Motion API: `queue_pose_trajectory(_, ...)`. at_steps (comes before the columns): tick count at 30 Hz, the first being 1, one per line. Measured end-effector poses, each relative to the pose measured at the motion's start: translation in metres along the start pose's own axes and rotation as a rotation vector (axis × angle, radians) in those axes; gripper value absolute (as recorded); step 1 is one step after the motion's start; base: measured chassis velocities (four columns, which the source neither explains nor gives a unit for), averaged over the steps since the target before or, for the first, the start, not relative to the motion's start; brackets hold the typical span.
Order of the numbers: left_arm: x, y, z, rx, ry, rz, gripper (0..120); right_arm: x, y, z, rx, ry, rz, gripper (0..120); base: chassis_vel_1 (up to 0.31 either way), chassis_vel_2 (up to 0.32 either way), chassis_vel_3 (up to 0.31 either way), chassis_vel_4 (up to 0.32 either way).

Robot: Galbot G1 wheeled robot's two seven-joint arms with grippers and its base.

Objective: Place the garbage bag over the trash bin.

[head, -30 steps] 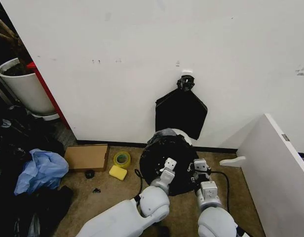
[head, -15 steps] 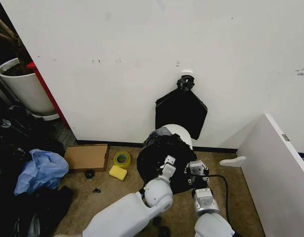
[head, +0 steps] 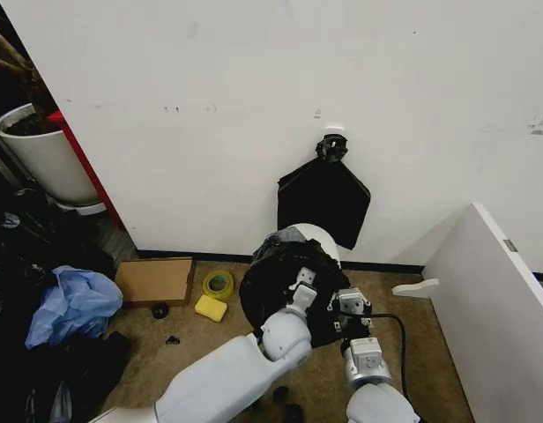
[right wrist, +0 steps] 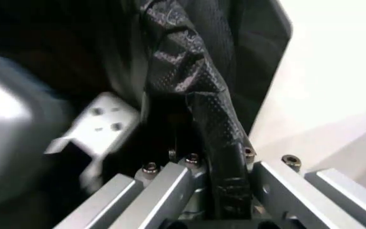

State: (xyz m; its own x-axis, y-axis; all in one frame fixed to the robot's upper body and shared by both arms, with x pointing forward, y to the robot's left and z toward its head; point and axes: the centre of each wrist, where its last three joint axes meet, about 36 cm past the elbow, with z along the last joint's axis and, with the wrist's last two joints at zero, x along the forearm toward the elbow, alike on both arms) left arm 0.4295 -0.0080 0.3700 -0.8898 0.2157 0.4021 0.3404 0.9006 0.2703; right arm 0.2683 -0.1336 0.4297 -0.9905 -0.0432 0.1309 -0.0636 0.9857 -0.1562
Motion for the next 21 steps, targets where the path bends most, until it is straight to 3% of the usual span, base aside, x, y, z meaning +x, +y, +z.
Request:
queue_pose_trajectory(4,0.005,-0.002,0.000,0.005,-0.014,0.015,0,0.000,0.000,0.000,-0.008,0.005,-0.008,0,0.000,0.000,0.000,0.000)
queue_pose_trajectory(10,0.068,0.005,0.009,0.015,-0.028,0.111,0,-0.018,-0.011,0.010,0.002,0.005,0.049,0,0.000,0.000,0.000,0.000)
queue_pose_trajectory(12,0.076,0.008,0.010,0.021,-0.032,0.121,0,-0.020,-0.013,0.012,0.002,0.006,0.058,0,0.000,0.000,0.000,0.000)
queue_pose_trajectory(15,0.103,0.031,0.014,0.077,-0.067,0.151,0,-0.034,-0.023,0.020,0.010,0.001,0.097,0,0.000,0.000,0.000,0.000)
queue_pose_trajectory(18,0.126,0.067,0.025,0.154,-0.111,0.167,0,-0.048,-0.031,0.030,0.005,-0.001,0.117,0,0.000,0.000,0.000,0.000)
queue_pose_trajectory(19,0.126,0.067,0.025,0.154,-0.111,0.167,0,-0.048,-0.031,0.030,0.005,-0.001,0.117,0,0.000,0.000,0.000,0.000)
queue_pose_trajectory(21,0.137,0.101,0.028,0.225,-0.153,0.187,1,-0.056,-0.036,0.038,-0.005,-0.002,0.122,0,0.000,0.000,0.000,0.000)
